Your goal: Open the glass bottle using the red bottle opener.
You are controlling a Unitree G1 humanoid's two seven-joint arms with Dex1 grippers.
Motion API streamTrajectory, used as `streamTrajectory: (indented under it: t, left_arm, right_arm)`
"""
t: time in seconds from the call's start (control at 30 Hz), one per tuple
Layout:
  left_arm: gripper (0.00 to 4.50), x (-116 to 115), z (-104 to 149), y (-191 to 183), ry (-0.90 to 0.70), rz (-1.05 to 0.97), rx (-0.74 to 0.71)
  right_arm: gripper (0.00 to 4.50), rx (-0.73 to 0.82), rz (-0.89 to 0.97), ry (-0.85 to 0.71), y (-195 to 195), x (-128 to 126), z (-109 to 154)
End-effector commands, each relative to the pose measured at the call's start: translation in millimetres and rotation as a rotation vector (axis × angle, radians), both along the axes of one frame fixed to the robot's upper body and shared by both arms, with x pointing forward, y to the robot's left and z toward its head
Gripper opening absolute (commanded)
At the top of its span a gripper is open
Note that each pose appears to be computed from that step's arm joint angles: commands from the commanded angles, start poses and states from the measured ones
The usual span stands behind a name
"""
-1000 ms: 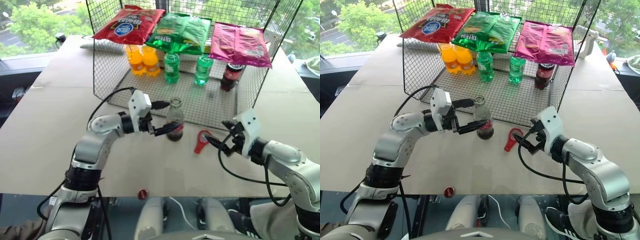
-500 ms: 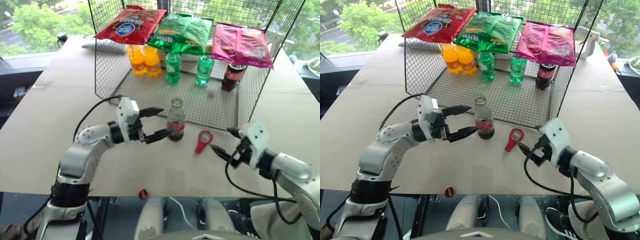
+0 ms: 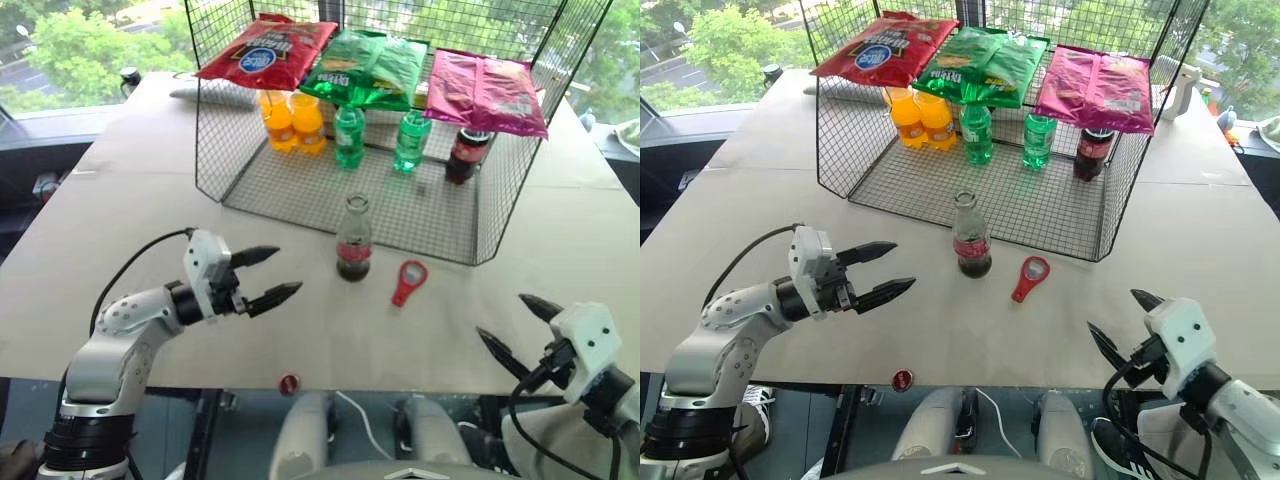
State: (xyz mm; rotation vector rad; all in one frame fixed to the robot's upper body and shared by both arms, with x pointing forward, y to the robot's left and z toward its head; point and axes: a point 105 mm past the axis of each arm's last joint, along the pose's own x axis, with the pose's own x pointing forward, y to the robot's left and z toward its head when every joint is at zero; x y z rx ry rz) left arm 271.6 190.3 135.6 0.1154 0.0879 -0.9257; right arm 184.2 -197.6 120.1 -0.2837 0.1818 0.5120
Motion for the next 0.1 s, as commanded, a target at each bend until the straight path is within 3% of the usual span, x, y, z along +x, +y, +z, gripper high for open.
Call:
streamTrajectory:
  t: [0.03, 0.1]
  left_arm:
    - [4.33, 5.9, 10.3, 15.5, -0.044, 0.062, 0.009]
    - [4.33, 5.8, 10.7, 16.7, -0.044, 0.064, 0.008]
  right_arm:
    - [4.5, -0.019, -0.002, -0.058, -4.5, 0.1, 8.5]
    - [4.5, -0.018, -0.003, -0.061, -6.1, 1.2, 7.1]
